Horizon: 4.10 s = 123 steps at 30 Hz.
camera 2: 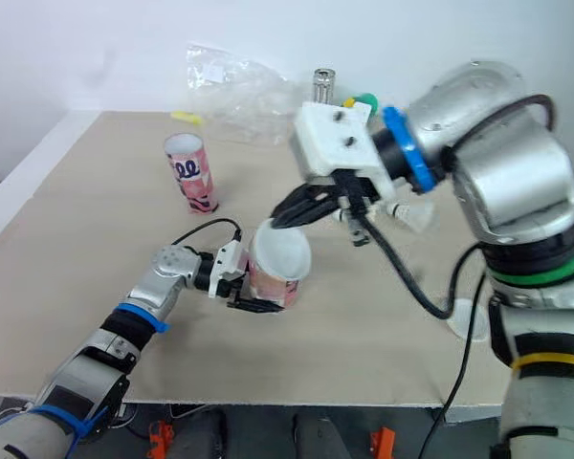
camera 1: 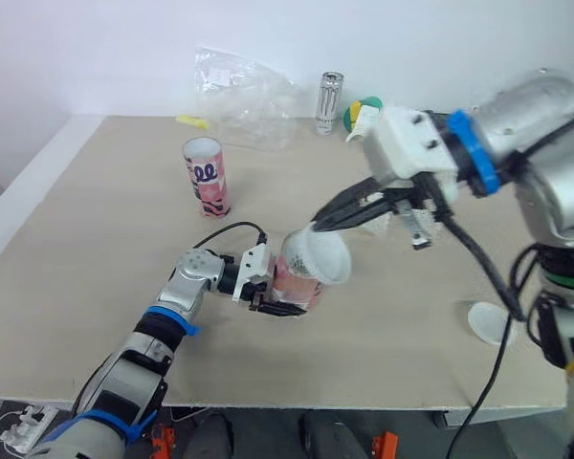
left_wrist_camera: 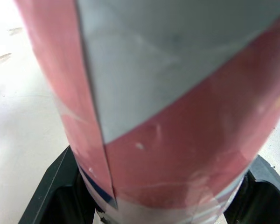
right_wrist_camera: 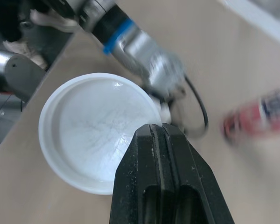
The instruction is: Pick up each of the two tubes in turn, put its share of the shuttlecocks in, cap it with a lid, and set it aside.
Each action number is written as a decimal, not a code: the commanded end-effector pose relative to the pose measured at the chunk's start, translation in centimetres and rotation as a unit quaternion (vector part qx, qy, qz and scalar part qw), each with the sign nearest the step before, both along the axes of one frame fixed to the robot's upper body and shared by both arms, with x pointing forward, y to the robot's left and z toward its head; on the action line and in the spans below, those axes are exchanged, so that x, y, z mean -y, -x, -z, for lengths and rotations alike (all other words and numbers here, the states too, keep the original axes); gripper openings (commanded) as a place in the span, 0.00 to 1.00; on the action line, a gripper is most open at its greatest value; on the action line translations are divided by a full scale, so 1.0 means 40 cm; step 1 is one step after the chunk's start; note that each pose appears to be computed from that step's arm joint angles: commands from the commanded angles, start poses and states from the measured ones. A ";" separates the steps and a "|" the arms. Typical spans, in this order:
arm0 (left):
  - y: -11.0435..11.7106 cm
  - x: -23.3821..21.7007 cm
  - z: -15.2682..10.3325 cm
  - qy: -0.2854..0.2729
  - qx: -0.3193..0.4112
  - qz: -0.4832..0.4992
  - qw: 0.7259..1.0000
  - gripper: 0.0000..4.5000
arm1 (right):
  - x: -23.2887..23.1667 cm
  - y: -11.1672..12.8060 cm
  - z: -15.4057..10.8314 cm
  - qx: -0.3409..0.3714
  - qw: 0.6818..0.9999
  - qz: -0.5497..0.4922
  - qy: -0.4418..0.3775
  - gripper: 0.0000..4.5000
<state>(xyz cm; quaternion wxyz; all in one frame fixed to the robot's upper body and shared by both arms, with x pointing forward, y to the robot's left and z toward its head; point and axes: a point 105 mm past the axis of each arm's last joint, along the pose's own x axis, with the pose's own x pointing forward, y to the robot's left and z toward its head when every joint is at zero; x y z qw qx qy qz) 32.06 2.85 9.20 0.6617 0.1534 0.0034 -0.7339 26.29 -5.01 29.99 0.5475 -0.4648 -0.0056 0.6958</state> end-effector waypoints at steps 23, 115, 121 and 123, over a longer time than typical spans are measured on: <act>0.022 -0.054 0.115 -0.064 -0.044 -0.040 0.996 0.63 | 0.017 -0.095 0.062 0.091 0.988 -0.008 0.125 0.01; 0.058 -0.321 -0.090 -0.006 -0.047 -0.102 0.994 0.99 | 0.238 0.047 0.292 -0.126 0.941 0.286 -0.127 1.00; 0.133 -0.279 -0.216 0.057 -0.031 -0.064 0.996 0.99 | 0.195 0.029 0.378 -0.158 0.931 0.288 -0.160 1.00; 0.142 -0.279 -0.232 0.057 -0.027 -0.063 0.996 0.99 | 0.185 0.020 0.378 -0.157 0.930 0.286 -0.169 1.00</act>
